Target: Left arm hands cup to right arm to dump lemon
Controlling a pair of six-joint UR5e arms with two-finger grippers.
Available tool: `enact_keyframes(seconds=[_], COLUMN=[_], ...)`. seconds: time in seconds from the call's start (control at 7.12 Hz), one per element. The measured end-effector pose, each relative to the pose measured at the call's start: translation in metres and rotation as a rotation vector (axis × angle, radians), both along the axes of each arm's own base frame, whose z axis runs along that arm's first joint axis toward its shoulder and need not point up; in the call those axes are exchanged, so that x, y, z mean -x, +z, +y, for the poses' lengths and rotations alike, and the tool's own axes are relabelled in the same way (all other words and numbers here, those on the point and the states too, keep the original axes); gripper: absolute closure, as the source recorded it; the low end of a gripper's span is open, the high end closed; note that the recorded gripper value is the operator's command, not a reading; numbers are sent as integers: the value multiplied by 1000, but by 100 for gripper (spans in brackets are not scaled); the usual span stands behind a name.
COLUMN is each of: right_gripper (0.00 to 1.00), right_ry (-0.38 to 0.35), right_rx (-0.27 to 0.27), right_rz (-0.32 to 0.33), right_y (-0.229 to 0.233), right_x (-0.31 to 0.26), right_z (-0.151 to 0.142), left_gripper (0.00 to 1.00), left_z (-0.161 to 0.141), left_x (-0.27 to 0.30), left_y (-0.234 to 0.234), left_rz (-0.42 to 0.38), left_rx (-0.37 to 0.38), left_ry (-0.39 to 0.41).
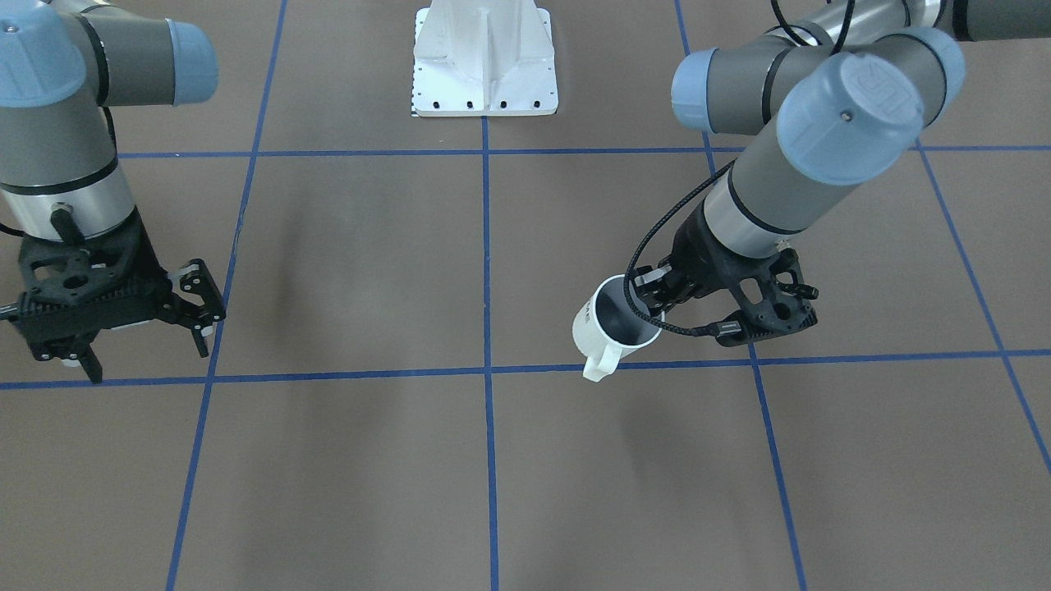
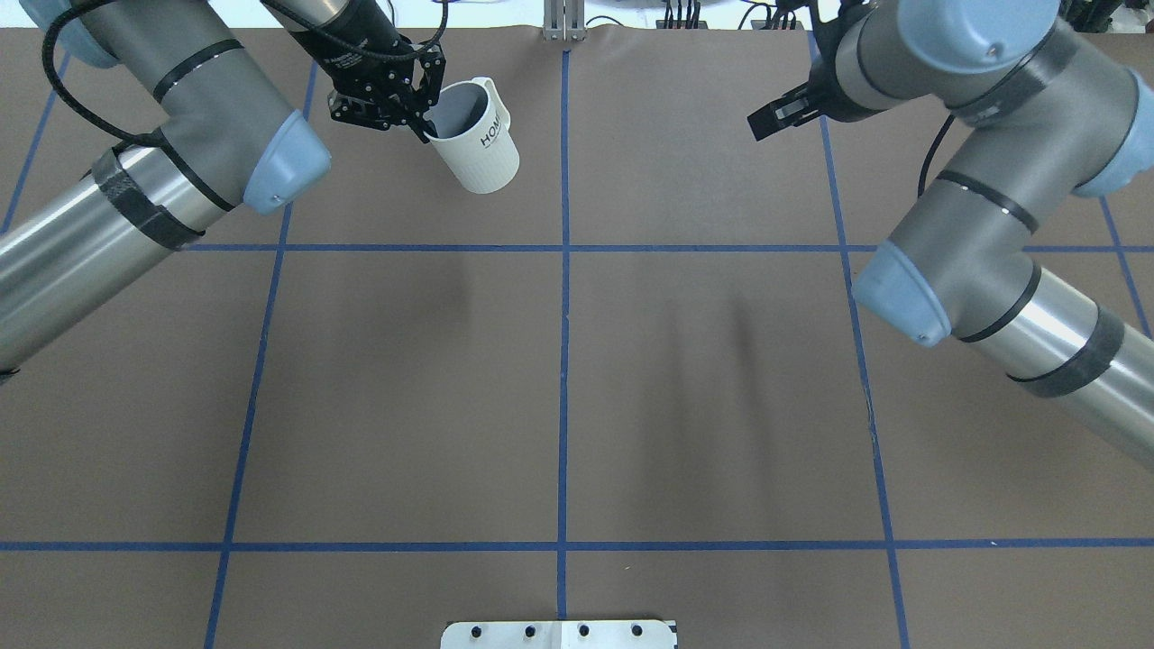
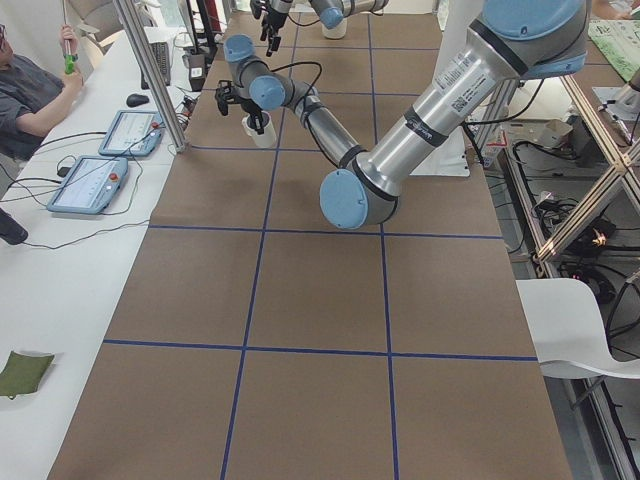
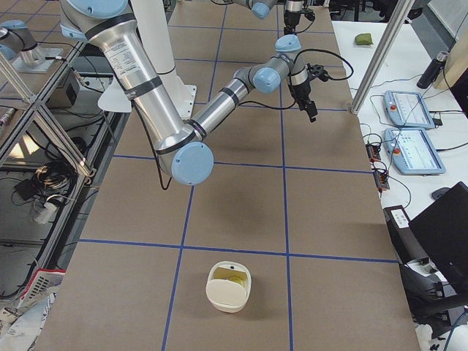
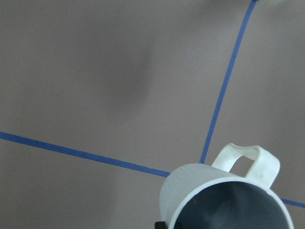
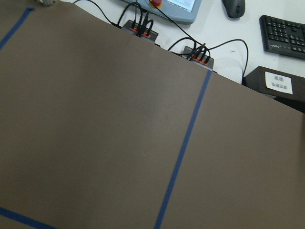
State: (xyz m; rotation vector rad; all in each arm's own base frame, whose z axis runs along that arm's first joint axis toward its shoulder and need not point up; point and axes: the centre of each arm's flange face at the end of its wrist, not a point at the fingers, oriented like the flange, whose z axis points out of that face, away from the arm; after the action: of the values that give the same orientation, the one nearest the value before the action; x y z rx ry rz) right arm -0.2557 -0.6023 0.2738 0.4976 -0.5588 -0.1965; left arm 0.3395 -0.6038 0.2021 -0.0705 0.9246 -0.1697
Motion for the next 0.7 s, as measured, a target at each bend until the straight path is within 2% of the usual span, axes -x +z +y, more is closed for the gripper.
enact_keyframes(seconds=[0.14, 0.28, 0.42, 0.7], right_gripper=[2, 1, 1, 1], right_ry=[-14, -37, -65, -100], right_rx=[34, 82, 129, 170], right_rz=[37, 37, 6, -65], right_y=[14, 32, 46, 60], right_x=[-17, -37, -60, -103], right_z=[-13, -29, -43, -58], left_gripper=[100, 100, 100, 100], left_z=[18, 36, 53, 74], left_x=[17, 39, 61, 100], left_y=[34, 75, 119, 198], left_rz=[-48, -83, -121, -177], left_rx=[-48, -100, -152, -235], left_ry=[47, 103, 165, 258])
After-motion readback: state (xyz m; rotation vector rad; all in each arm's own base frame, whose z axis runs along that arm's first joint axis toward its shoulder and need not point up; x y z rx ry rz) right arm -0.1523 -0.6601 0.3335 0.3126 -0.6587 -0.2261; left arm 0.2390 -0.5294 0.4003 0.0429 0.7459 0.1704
